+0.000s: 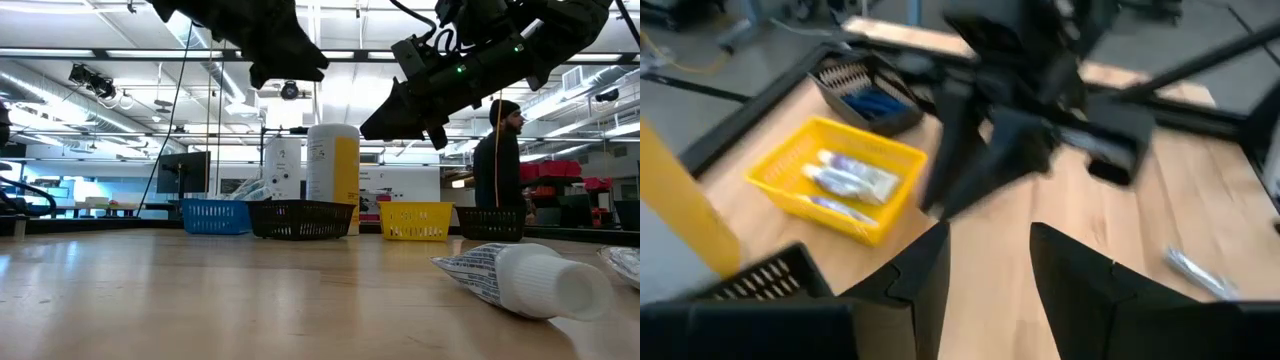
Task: Pick & Place Travel size toiletries
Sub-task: Put the silver nail cutter into the left black bin
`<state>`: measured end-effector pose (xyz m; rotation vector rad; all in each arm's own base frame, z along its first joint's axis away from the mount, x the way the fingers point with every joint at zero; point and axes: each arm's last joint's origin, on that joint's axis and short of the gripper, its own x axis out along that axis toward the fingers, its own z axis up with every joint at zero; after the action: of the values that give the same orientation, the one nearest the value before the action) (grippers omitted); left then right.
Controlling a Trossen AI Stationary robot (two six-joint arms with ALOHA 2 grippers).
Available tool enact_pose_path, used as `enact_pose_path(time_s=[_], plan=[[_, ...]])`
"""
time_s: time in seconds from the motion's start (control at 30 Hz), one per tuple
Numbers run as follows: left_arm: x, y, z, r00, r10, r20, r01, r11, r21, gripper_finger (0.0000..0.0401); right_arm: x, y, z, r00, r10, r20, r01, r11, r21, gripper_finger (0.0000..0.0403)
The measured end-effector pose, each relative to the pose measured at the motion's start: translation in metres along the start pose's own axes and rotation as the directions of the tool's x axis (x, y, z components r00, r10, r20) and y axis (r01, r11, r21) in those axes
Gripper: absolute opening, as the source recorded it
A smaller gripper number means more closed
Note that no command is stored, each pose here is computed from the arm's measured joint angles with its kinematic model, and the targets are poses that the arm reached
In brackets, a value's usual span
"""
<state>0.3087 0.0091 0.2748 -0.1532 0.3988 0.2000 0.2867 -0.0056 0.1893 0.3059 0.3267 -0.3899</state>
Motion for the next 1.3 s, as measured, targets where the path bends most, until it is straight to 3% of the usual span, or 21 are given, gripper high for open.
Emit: enact_pose_path(time_s=[0.63, 1.13, 1.3], plan=[[-0.003, -0.017, -0.004, 1.000, -0.023, -0.008, 0.023, 1.000, 0.017, 0.0146, 0.000, 0.000, 0.000, 1.000, 0.000, 0.000, 0.000, 1.000, 0.000, 0.0072], [0.006, -0.032, -0.014, 0.992, -0.116, -0.053, 0.117, 0.993, 0.017, 0.0146, 0.000, 0.000, 0.000, 1.000, 0.000, 0.002, 0.000, 1.000, 0.001, 0.0072], [0.015, -0.036, -0.026, 0.993, -0.067, -0.100, 0.071, 0.997, 0.039, 0.0146, 0.000, 0.000, 0.000, 1.000, 0.003, -0.004, -0.003, 1.000, 0.000, 0.0072]])
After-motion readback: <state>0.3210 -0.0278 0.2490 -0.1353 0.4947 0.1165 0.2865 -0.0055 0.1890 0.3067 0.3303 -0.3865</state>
